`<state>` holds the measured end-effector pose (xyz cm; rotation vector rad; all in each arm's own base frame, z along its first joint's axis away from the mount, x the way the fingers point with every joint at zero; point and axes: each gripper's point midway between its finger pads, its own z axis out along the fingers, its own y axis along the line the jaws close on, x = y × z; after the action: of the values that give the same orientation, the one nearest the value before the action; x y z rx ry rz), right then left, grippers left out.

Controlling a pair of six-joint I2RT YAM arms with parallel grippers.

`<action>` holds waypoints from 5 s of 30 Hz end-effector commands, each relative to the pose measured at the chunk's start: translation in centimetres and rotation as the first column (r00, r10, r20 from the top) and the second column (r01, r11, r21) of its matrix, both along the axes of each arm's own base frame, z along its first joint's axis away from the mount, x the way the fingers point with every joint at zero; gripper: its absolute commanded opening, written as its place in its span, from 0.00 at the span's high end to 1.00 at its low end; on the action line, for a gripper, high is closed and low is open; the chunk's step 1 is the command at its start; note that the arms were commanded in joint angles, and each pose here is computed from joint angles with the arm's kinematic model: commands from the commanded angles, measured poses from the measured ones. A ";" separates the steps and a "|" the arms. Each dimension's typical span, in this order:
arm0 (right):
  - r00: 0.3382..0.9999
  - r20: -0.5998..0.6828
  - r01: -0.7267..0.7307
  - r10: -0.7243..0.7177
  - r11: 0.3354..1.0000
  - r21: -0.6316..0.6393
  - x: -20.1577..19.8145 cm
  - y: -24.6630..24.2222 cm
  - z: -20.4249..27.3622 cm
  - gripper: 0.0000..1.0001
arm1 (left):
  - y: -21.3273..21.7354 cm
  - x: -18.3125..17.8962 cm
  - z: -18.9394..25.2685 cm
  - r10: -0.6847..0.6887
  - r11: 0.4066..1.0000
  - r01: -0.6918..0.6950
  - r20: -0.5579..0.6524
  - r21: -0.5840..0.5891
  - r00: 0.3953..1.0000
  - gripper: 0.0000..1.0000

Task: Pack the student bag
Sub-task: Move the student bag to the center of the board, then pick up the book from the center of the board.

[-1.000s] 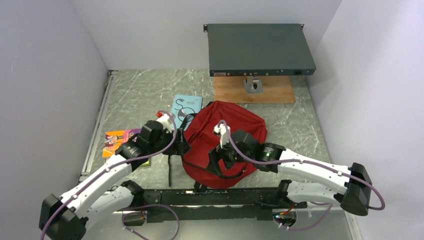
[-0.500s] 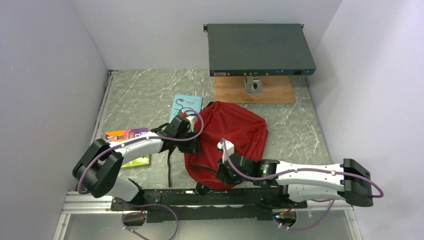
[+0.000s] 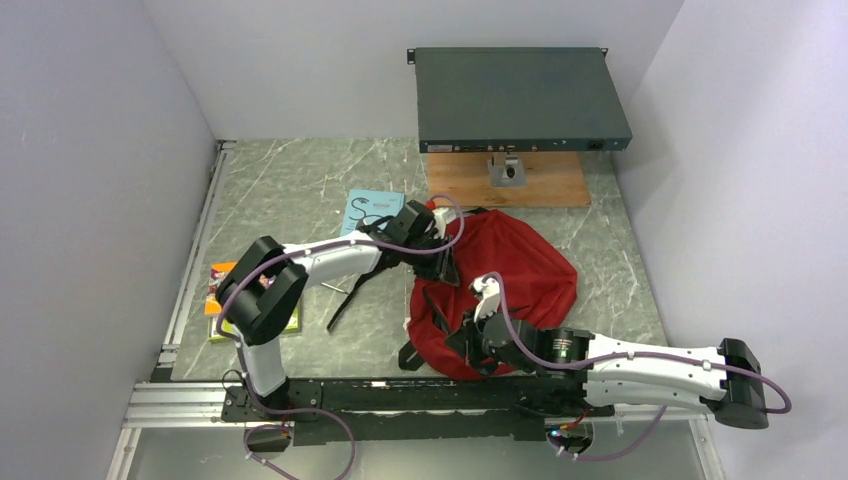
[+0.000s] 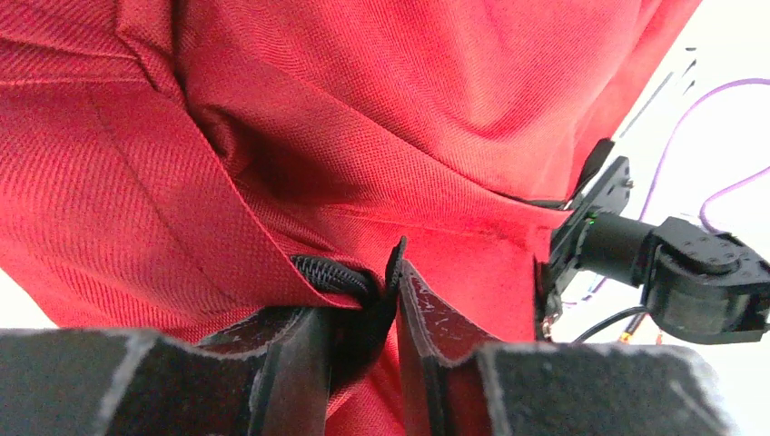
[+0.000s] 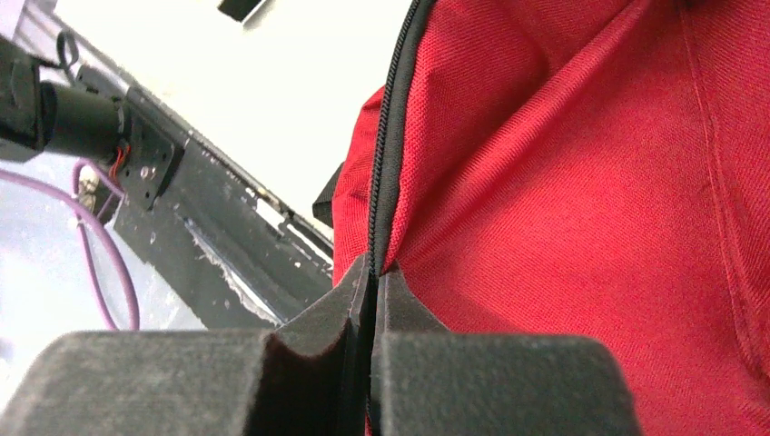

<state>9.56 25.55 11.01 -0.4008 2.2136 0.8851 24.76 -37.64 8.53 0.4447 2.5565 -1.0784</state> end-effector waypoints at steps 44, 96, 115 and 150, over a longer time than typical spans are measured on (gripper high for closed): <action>0.989 0.015 -0.143 0.144 0.955 0.258 10.3 15.5 13.3 0.06 | 42.0 1.2 10.7 0.751 0.437 -0.872 0.445 0.220 0.488 0.00; 0.943 -0.258 -0.062 0.209 0.874 0.483 21.5 35.8 2.2 0.89 | 31.6 -6.1 15.2 0.593 0.771 -0.629 0.477 -0.102 0.649 0.09; 0.915 -0.285 -0.067 0.285 0.805 0.590 13.8 14.8 14.0 1.00 | 27.1 -5.5 15.6 0.561 0.824 -0.489 0.295 -0.285 0.774 0.04; 0.897 -0.198 -0.151 0.396 0.694 0.704 11.3 -1.3 21.8 1.00 | 15.1 -10.1 19.0 -0.047 0.704 0.248 0.304 -0.666 0.951 0.16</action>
<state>20.98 24.35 31.44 -0.1797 2.0147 1.9613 15.32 -22.23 25.63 0.4646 1.8022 -1.7377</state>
